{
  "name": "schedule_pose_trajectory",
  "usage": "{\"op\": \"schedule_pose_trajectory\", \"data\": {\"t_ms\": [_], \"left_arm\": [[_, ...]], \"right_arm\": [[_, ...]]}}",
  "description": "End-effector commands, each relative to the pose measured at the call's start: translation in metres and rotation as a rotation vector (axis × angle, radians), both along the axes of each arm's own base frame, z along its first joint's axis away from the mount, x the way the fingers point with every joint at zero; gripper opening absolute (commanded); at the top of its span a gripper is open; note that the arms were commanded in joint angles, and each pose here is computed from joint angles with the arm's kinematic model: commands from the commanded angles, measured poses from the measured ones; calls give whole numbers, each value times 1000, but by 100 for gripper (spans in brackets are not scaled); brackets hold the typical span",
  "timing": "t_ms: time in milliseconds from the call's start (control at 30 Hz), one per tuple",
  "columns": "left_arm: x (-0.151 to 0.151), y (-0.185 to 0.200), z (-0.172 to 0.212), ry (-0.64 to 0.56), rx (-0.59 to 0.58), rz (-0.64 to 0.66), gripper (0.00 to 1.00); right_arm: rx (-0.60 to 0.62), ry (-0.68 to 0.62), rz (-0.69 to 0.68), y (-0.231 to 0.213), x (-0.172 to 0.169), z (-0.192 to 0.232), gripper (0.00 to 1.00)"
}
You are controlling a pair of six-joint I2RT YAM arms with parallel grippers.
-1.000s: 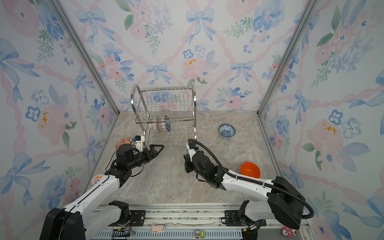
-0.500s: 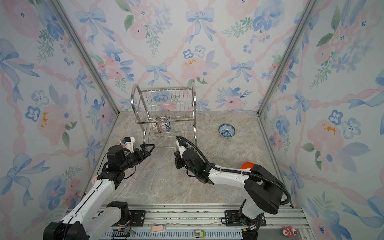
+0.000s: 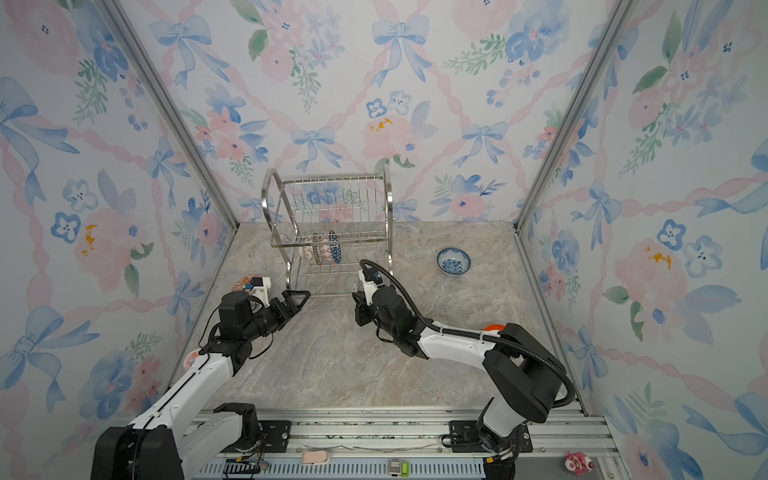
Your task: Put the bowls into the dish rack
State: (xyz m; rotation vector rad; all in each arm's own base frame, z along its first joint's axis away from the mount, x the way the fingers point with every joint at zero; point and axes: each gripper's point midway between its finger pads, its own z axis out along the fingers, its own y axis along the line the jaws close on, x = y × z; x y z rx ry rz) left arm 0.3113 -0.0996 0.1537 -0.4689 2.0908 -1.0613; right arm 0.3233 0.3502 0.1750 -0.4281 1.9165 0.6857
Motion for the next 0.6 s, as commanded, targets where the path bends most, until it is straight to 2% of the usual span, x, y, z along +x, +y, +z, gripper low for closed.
{"op": "schedule_pose_trajectory", "data": {"t_ms": [0, 367, 567], "left_arm": [[7, 1, 4, -22, 12, 12, 98], [17, -5, -4, 0, 49, 16, 98], [23, -9, -4, 0, 43, 12, 98]], "right_arm": [[36, -56, -13, 0, 18, 20, 0], [11, -66, -38, -20, 44, 21, 0], [73, -85, -15, -19, 50, 35, 0]]}}
